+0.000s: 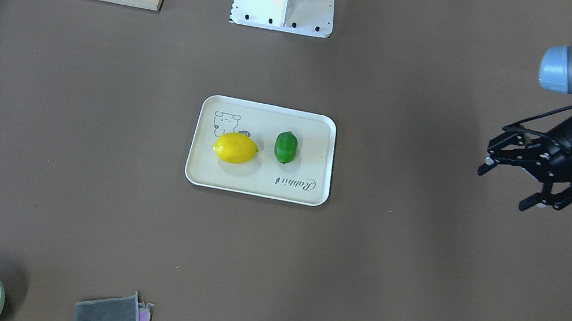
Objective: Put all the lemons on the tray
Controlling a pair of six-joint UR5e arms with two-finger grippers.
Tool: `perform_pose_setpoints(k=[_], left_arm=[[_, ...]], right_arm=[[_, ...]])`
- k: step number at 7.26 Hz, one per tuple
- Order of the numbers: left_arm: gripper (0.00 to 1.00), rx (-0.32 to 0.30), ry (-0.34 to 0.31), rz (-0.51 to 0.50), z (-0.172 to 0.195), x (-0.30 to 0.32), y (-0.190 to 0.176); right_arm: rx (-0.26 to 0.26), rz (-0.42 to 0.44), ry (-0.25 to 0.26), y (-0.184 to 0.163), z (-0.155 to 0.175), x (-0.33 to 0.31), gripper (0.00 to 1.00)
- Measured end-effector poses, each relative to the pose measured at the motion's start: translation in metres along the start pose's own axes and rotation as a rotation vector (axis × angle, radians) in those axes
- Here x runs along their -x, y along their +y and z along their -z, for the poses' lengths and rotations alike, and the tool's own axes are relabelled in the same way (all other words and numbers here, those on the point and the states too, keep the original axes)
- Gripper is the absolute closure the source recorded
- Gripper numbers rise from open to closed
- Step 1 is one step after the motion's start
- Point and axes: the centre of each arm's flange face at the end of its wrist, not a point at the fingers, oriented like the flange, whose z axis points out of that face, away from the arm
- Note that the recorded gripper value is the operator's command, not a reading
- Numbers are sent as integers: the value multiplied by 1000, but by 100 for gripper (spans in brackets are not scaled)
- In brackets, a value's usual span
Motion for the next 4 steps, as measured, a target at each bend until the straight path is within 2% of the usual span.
perform_pose_setpoints(k=[2,3,4], left_arm=[[1,57,-140,-84,59,82,9],[1,101,-216,-115,70,119,41],[1,161,-265,-91,67,153,85]], right_arm=[[15,-42,-37,76,-8,-58,0],[31,-88,-54,106,-17,-73,0],[36,-121,-69,122,-24,-82,0]])
